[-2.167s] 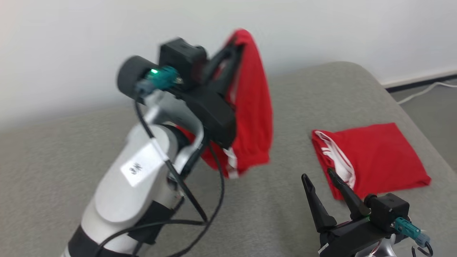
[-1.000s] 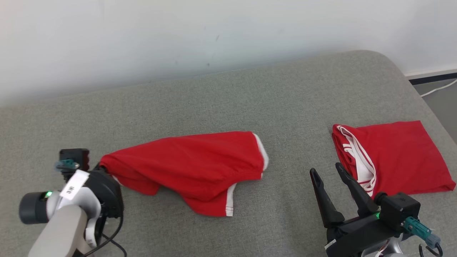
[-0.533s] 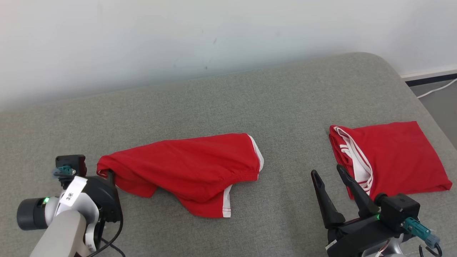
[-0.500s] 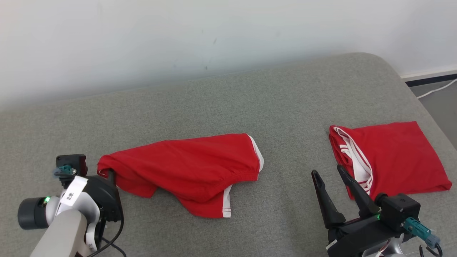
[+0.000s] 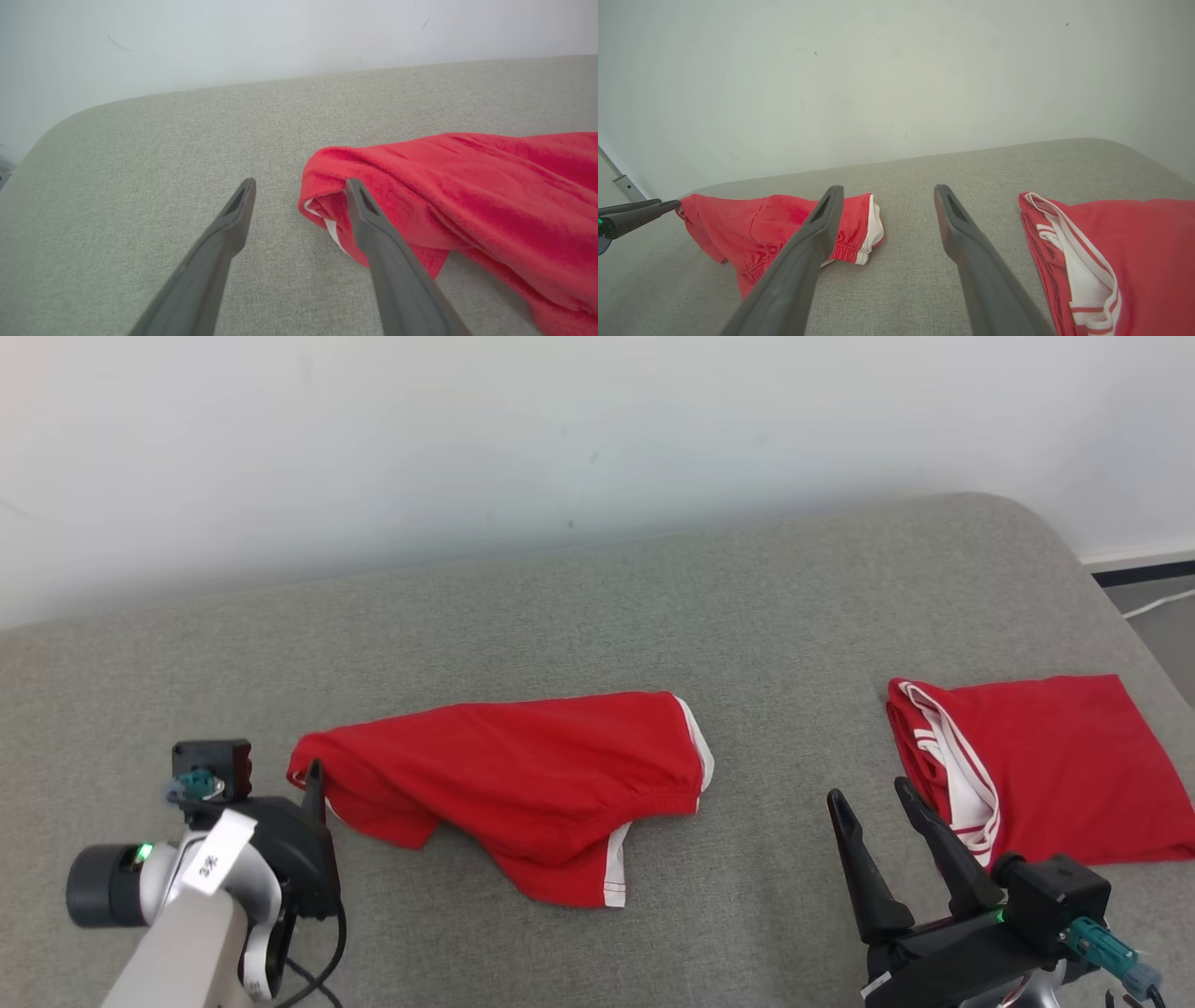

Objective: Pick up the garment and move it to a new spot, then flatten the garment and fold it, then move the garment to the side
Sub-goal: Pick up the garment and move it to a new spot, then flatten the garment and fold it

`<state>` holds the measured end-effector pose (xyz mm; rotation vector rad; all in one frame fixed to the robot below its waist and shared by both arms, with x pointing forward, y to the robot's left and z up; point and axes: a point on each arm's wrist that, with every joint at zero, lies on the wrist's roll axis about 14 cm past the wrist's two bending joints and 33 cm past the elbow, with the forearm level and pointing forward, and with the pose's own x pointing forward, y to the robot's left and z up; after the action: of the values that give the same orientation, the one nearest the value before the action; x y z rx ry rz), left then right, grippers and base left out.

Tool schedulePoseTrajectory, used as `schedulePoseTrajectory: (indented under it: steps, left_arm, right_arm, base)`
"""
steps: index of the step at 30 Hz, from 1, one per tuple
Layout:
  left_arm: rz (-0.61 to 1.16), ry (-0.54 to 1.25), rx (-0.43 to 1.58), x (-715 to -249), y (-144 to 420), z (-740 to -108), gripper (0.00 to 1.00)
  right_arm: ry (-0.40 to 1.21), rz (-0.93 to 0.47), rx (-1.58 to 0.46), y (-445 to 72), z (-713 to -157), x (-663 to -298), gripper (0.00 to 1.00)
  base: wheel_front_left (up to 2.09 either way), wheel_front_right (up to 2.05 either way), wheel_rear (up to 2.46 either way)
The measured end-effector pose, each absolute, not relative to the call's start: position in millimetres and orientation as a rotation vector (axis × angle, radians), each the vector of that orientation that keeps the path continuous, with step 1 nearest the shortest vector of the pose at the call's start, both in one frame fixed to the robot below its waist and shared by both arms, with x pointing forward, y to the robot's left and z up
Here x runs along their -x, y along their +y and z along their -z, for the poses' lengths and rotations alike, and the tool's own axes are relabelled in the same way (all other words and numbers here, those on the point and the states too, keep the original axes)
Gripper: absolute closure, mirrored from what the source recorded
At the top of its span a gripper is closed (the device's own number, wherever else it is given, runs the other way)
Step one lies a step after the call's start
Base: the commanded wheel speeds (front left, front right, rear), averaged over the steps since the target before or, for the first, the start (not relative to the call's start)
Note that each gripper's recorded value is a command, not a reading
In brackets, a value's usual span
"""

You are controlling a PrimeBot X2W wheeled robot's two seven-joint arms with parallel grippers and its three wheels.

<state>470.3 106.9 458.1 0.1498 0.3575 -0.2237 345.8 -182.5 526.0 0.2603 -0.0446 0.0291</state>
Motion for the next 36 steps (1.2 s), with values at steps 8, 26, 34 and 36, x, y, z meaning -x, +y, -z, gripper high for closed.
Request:
schedulePoseTrajectory:
  steps: [8,26,34,36]
  left_arm:
    - [0.255,0.264,-0.107,-450,99,-470,0.00]
    - [0.637,0.057,-0.041,-394,-31,-522,0.00]
    - [0.794,0.087,-0.032,-380,-77,-519,0.00]
    - [0.825,0.105,-0.040,-379,-86,-516,0.00]
  right_arm:
    - [-0.041,-0.036,-0.258,-180,-525,-346,0.00]
    - [-0.043,-0.059,-0.266,-171,-528,-344,0.00]
    - [-0.040,0.018,-0.260,-194,-525,-335,0.00]
    - [-0.034,0.040,-0.259,-200,-523,-331,0.00]
  base:
    - [0.00,0.00,0.00]
    - [0.00,0.00,0.00]
    - [0.00,0.00,0.00]
    - [0.00,0.00,0.00]
